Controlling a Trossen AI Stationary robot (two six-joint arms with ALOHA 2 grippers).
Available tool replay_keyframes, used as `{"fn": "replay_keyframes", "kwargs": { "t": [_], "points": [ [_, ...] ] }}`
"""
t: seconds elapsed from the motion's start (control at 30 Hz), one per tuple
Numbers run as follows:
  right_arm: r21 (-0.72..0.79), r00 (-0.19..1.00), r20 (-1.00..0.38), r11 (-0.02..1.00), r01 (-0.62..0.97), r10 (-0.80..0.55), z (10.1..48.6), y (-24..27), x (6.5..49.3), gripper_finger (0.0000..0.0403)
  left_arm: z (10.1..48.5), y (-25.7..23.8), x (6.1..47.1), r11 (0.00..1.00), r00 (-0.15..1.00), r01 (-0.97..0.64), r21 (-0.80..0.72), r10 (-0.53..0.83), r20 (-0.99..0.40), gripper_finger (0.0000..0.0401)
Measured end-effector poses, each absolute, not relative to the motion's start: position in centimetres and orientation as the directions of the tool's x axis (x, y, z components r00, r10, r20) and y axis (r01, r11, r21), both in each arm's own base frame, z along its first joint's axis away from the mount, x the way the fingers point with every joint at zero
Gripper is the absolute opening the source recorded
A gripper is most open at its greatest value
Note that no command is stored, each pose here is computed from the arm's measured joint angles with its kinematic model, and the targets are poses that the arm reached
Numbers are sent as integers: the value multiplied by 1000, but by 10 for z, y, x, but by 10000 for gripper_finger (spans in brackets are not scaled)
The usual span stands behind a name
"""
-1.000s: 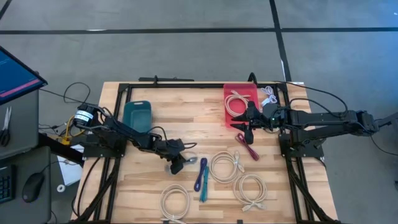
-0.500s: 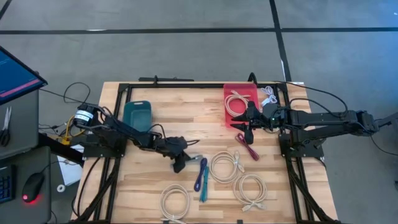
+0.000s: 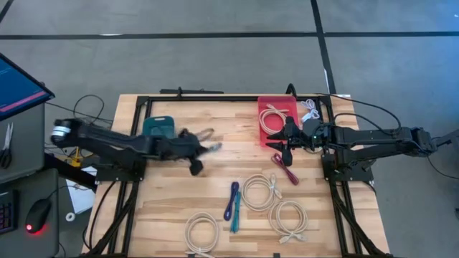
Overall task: Pick & Place USB Port
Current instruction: Put the gray charger cable in the blue bin
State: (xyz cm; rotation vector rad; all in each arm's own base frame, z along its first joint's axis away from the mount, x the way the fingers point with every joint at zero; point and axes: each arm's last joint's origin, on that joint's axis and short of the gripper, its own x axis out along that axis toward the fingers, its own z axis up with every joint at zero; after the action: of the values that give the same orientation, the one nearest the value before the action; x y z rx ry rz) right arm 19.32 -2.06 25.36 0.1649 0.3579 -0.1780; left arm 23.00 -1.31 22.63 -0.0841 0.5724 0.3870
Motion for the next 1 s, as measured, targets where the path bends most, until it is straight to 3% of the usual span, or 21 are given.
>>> {"fn": "replay_keyframes", "kwargs": {
  "t": [0.2,0.47,0.8,1.0],
  "points": [
    [128,922,-360,971,202,-145,254,-21,193,120,257,-2,186,821,709,-558,123,548,-443,2],
    [128,922,-360,971,203,-145,254,-21,193,120,265,13,158,652,565,-736,184,740,-363,1],
    [128,921,-361,971,203,-145,254,-21,193,120,229,40,145,493,380,-847,202,825,-418,1],
    [128,921,-361,971,203,-145,254,-21,193,120,215,47,141,495,368,-854,158,791,-489,1]
  ]
}}
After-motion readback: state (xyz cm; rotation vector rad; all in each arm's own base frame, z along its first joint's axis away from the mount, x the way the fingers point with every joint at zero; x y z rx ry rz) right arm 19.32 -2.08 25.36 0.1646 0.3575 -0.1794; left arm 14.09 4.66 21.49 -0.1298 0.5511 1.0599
